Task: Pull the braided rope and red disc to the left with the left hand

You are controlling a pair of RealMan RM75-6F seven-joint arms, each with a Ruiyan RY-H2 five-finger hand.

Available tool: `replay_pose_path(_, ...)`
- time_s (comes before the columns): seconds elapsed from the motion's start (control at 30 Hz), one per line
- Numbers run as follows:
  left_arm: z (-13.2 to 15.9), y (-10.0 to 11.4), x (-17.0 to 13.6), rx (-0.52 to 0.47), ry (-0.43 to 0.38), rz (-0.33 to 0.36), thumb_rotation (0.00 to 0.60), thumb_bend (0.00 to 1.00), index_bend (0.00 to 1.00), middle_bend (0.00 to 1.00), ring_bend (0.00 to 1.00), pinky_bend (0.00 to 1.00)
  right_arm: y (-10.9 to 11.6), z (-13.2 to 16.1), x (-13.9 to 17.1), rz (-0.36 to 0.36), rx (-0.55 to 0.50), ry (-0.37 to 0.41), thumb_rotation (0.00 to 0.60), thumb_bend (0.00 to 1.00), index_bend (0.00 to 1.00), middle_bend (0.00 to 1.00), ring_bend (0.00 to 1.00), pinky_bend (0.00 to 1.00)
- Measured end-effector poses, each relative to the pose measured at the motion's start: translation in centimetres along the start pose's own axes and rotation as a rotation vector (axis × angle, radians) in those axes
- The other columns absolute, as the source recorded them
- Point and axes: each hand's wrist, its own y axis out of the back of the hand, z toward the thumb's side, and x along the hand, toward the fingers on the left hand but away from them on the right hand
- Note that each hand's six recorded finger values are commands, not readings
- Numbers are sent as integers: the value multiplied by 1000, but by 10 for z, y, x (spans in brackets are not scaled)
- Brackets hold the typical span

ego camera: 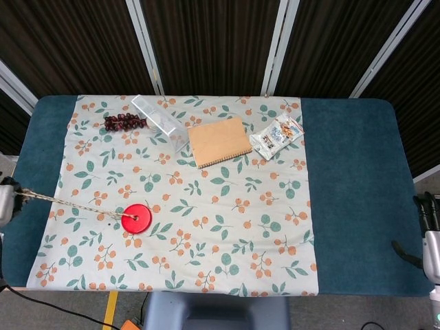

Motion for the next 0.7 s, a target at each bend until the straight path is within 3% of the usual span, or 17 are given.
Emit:
replay_pose_path(0.2,-31,16,7,1,212,76,600,883,875,331,145,243,-4,-1,1,11,0,1,600,290,0,0,0,0)
replay_pose_path(0.37,-32,16,7,0,232,81,600,883,875,333,145,239,-6,-1,1,14,-1,4,600,291,0,0,0,0)
replay_pose_path(0.5,-21,20,4,-42,197,110,600,882,873,351,159,246,-7,-1,0,17,0,5,600,290,0,0,0,0)
replay_pose_path(0.7,29,38,-3,-179,-11,199,600,863,871,393,199,280,-12,1,-2,33,-11,6,600,291,0,0,0,0)
